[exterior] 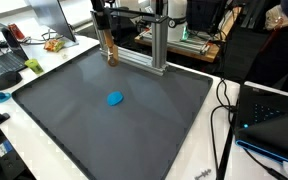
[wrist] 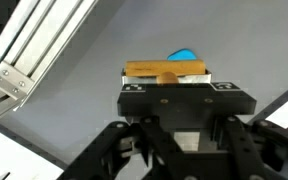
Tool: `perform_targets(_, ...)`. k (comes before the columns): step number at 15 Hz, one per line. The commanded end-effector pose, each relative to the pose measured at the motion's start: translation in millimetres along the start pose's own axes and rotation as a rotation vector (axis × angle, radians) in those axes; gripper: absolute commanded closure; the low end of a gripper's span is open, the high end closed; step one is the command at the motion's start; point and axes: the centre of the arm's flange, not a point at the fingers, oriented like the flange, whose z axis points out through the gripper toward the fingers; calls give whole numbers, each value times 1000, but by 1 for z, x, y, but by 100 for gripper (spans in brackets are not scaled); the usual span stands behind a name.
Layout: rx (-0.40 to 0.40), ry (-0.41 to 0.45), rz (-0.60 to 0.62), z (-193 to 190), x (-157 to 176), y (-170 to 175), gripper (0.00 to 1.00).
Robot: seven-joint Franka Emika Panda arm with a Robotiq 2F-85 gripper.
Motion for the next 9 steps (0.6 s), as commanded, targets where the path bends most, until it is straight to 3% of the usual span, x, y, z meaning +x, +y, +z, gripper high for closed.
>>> perform_targets(1, 1, -83, -188, -25, -34, 20, 78)
perform_targets(9, -95, -215, -620, 0, -83, 60, 78)
